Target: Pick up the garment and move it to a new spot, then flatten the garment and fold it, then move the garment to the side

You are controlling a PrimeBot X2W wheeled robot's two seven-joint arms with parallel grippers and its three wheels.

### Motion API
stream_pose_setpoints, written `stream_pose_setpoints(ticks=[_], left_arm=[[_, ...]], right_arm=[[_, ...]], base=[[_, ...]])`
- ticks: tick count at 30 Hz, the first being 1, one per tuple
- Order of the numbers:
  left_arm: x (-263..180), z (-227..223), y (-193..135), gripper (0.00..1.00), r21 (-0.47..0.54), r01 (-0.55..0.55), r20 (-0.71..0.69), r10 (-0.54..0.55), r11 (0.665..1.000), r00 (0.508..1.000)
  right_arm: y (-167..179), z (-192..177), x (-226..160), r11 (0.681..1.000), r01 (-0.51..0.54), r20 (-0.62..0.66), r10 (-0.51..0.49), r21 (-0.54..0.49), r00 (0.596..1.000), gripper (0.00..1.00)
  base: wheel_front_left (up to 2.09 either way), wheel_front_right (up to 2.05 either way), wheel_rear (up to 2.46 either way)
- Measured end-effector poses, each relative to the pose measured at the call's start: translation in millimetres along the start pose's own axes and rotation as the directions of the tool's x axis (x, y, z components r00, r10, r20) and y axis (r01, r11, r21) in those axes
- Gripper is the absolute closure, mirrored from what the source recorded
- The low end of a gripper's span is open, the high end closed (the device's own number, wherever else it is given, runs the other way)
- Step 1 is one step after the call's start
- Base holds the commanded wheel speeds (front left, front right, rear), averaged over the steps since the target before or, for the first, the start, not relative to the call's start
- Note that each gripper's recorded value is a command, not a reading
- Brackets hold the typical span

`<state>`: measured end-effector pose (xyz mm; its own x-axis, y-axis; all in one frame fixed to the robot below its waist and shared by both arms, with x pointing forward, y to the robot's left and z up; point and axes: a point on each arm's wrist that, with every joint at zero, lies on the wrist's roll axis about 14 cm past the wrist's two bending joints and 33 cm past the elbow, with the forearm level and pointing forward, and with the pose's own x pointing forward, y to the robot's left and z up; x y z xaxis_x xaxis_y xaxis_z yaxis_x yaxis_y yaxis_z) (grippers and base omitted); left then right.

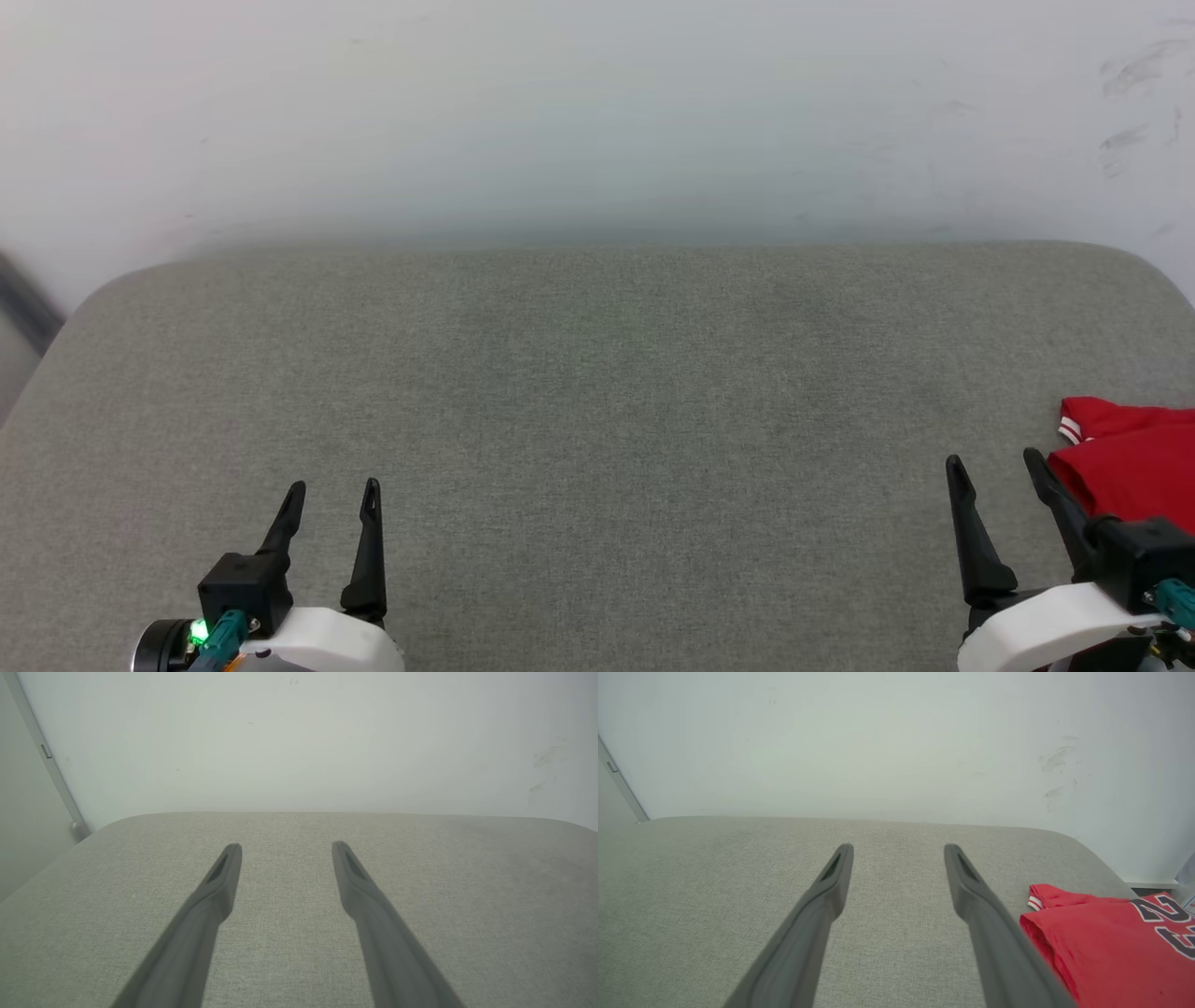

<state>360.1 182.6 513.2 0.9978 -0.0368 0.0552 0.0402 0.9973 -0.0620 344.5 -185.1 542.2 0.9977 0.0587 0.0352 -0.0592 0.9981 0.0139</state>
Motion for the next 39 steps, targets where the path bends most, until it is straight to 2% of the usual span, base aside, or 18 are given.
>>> stream_pose_setpoints(ticks=[13,14,18,26,39], left_arm=[[1,-2,0,0.00,-0.001,-0.003,-0.004,0.003,1.000,1.000],[0,-3,-1,1.00,-0.002,-0.004,-0.009,0.004,1.000,1.000],[-9,-23,-3,1.00,-0.020,-0.011,-0.072,0.009,1.000,0.997],[-9,-32,2,1.00,-0.167,-0.062,-0.130,0.041,0.984,0.991],[-3,-37,7,1.00,-0.385,-0.125,-0.182,0.057,0.914,0.982]], right_arm=[[2,-2,2,1.000,-0.005,-0.004,0.005,0.004,1.000,0.00],[2,-5,1,1.000,-0.004,-0.011,0.004,0.005,1.000,1.00],[1,-25,-5,1.000,0.001,-0.072,0.000,0.020,0.997,1.00],[-1,-33,-4,0.984,0.020,-0.090,-0.004,0.179,0.996,1.00],[-4,-35,2,0.912,0.042,-0.087,-0.008,0.407,0.996,1.00]], base=[[0.00,0.00,0.00],[0.00,0.00,0.00],[0.00,0.00,0.00],[0.00,0.00,0.00],[0.00,0.00,0.00]])
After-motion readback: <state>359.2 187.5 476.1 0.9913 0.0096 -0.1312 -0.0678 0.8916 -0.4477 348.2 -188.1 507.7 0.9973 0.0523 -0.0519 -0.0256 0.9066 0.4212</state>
